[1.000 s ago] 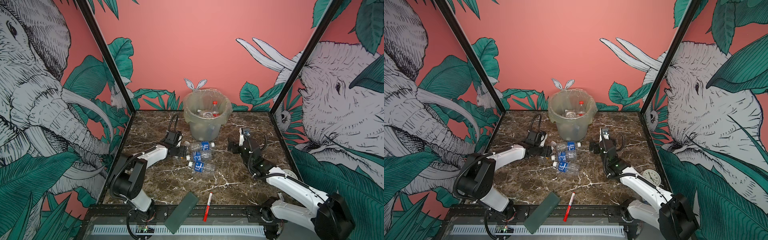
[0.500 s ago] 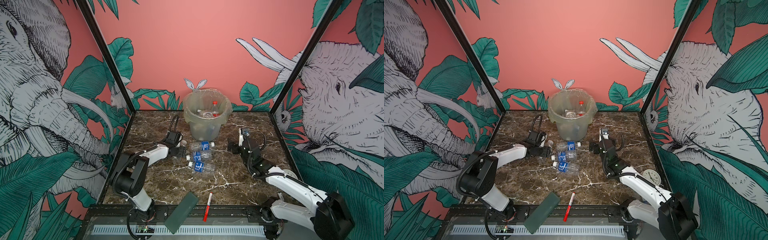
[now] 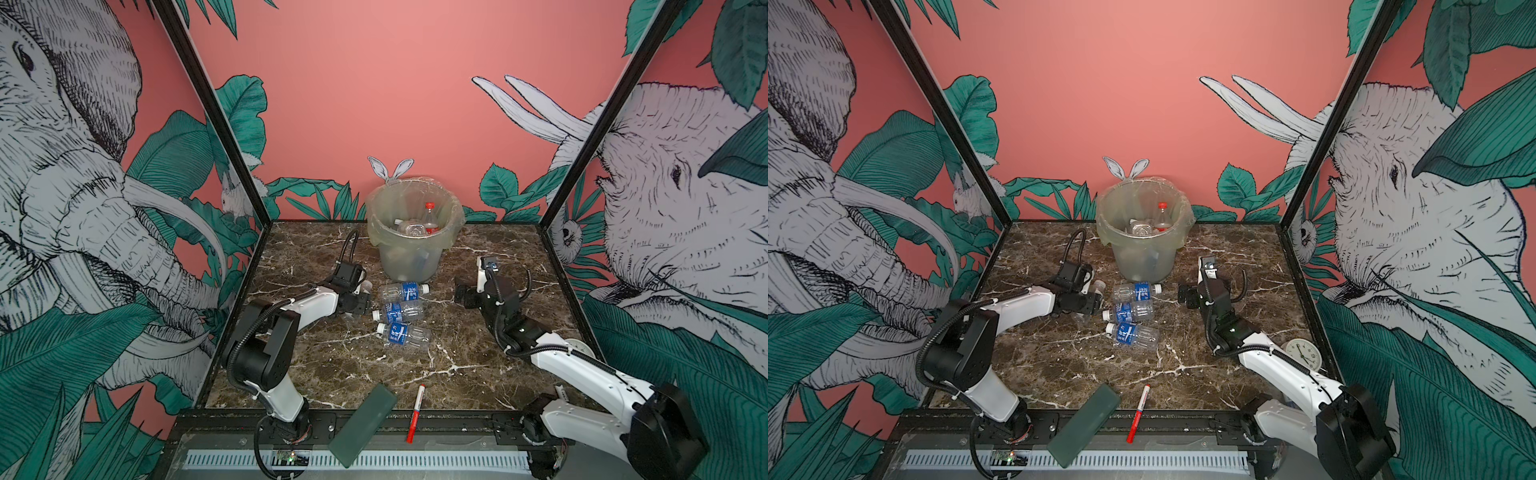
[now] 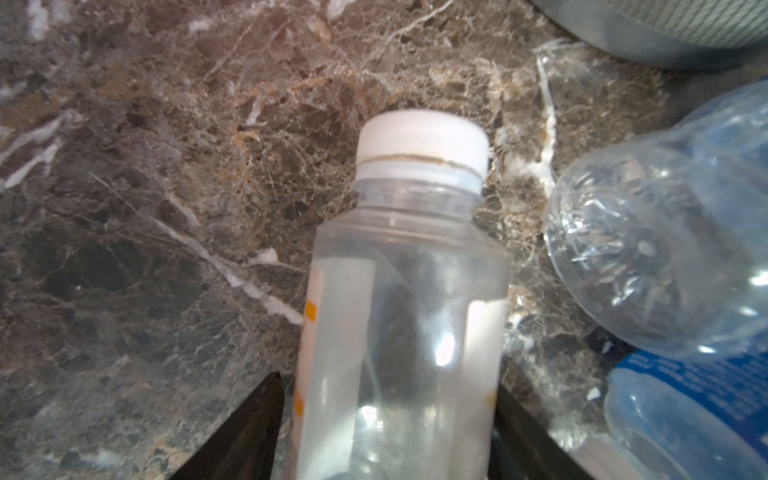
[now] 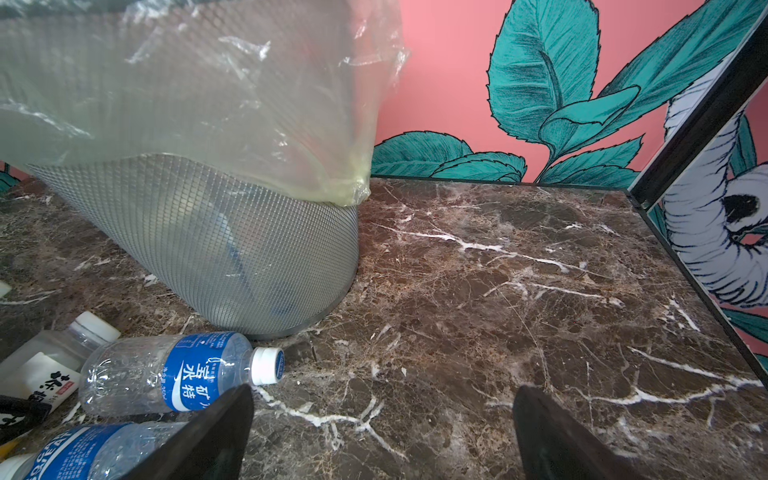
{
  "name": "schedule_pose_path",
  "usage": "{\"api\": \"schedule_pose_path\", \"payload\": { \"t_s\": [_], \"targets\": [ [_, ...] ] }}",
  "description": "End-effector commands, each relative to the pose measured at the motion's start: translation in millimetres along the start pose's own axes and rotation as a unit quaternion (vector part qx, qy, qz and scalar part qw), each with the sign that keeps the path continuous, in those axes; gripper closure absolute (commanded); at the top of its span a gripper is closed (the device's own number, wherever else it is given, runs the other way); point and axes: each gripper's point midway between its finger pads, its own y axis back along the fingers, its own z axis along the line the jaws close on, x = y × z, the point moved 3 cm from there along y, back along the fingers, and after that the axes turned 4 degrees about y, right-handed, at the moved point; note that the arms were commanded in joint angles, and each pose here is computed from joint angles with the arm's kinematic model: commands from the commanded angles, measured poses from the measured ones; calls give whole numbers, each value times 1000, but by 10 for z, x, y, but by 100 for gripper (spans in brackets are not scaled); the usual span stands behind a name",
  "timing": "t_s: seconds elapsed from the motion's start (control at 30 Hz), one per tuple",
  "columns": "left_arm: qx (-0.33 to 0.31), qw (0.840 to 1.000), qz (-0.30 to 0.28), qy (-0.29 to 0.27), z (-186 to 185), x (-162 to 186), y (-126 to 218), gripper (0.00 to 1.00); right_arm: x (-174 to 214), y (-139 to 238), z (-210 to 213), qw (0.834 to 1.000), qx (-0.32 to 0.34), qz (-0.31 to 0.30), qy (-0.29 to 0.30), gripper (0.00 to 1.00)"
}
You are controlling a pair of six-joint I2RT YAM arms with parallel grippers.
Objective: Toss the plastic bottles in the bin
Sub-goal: 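Lower the left gripper onto the clear white-capped bottle and close on it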
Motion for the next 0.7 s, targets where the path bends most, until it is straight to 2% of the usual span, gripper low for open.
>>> {"api": "schedule_pose_path", "payload": {
  "t_s": [0.0, 0.2, 0.67],
  "targets": [
    [-7, 1000, 2, -8, -12, -26, 36, 30, -180, 2, 7, 1000, -2, -23, -17, 1],
    [4, 1000, -16, -7, -44, -23, 119, 41, -174, -5, 5, 1000, -1, -22, -17, 1],
    [23, 993, -114, -15, -118, 89, 694, 48, -169, -17, 24, 1000, -7, -21, -20, 1]
  ]
}}
